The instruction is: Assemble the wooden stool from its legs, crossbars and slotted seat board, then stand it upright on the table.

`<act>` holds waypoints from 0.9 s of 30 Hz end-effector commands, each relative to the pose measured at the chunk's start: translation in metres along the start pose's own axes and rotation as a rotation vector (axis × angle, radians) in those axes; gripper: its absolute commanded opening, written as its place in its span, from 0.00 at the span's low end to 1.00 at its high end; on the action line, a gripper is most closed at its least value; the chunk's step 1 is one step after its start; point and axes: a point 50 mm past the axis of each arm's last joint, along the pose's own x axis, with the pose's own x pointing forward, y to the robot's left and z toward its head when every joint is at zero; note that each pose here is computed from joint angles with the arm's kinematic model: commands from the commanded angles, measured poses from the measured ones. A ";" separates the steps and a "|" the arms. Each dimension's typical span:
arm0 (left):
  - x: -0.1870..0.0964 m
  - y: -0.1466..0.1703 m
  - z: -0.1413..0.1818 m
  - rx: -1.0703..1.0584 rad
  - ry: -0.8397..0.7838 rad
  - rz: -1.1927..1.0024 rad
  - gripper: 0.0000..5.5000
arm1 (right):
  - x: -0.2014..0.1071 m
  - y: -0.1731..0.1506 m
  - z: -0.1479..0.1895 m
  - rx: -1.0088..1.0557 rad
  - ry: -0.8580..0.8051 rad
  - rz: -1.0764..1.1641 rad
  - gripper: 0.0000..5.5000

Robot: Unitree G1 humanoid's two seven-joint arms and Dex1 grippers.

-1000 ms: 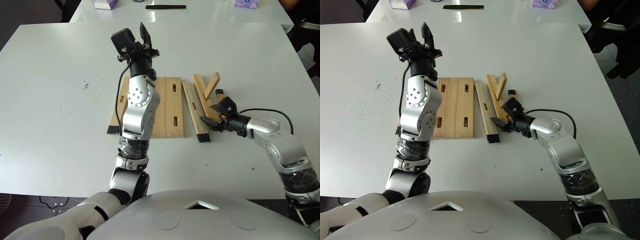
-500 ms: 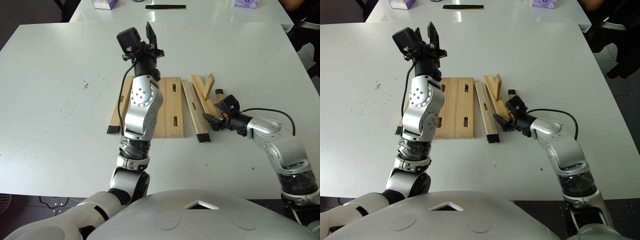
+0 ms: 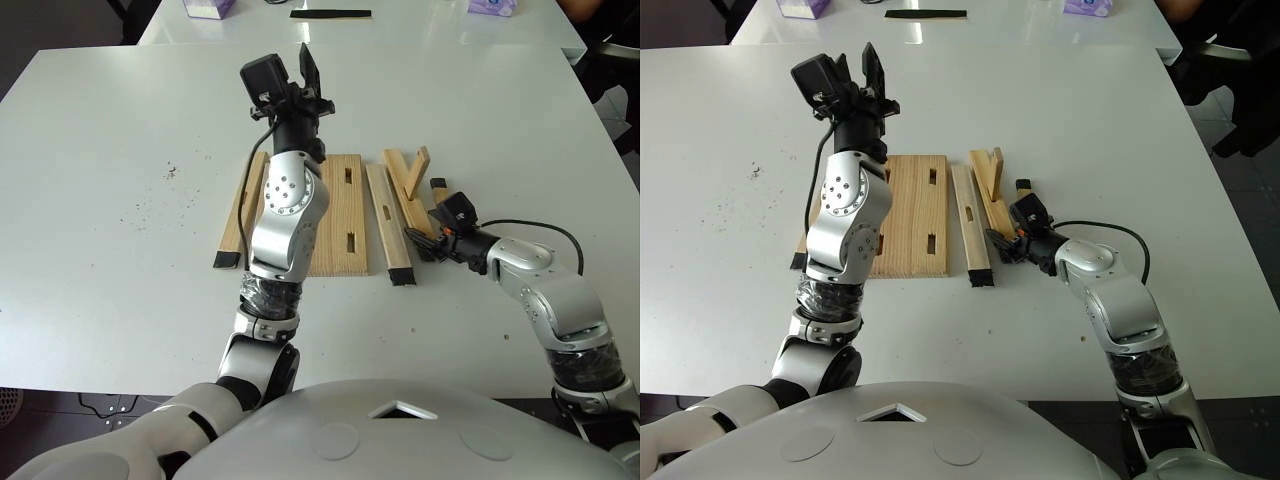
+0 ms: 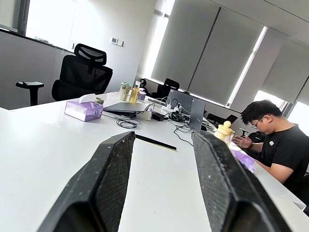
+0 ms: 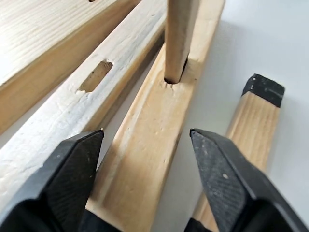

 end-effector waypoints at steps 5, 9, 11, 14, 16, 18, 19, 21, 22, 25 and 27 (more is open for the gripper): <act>-0.019 -0.004 -0.023 -0.088 0.113 0.043 0.40 | -0.003 -0.003 -0.015 -0.001 0.089 -0.025 0.60; -0.018 -0.005 -0.024 -0.087 0.116 0.036 0.40 | 0.001 0.003 -0.018 0.009 0.100 -0.024 0.52; -0.017 -0.005 -0.024 -0.087 0.119 0.030 0.40 | 0.001 0.003 -0.018 0.012 0.101 -0.032 0.48; -0.017 -0.005 -0.024 -0.086 0.120 0.029 0.40 | 0.001 0.003 -0.017 0.006 0.094 -0.047 0.41; -0.017 -0.004 -0.024 -0.084 0.118 0.031 0.40 | 0.001 0.003 -0.016 0.002 0.088 -0.058 0.38; -0.016 -0.004 -0.024 -0.084 0.119 0.031 0.40 | 0.001 0.003 -0.014 0.003 0.080 -0.067 0.38; -0.016 -0.004 -0.024 -0.084 0.119 0.030 0.40 | 0.001 0.003 -0.014 0.005 0.074 -0.072 0.38; -0.016 -0.004 -0.024 -0.083 0.121 0.028 0.40 | 0.001 0.002 -0.010 0.008 0.047 -0.086 0.38; -0.016 -0.004 -0.024 -0.083 0.121 0.027 0.40 | 0.001 0.001 -0.007 0.010 0.029 -0.095 0.38; -0.015 -0.002 -0.024 -0.085 0.120 0.029 0.40 | 0.001 -0.003 0.005 0.032 -0.042 -0.130 0.38; -0.014 -0.001 -0.024 -0.102 0.116 0.026 0.40 | 0.004 -0.008 0.021 0.076 -0.129 -0.139 0.38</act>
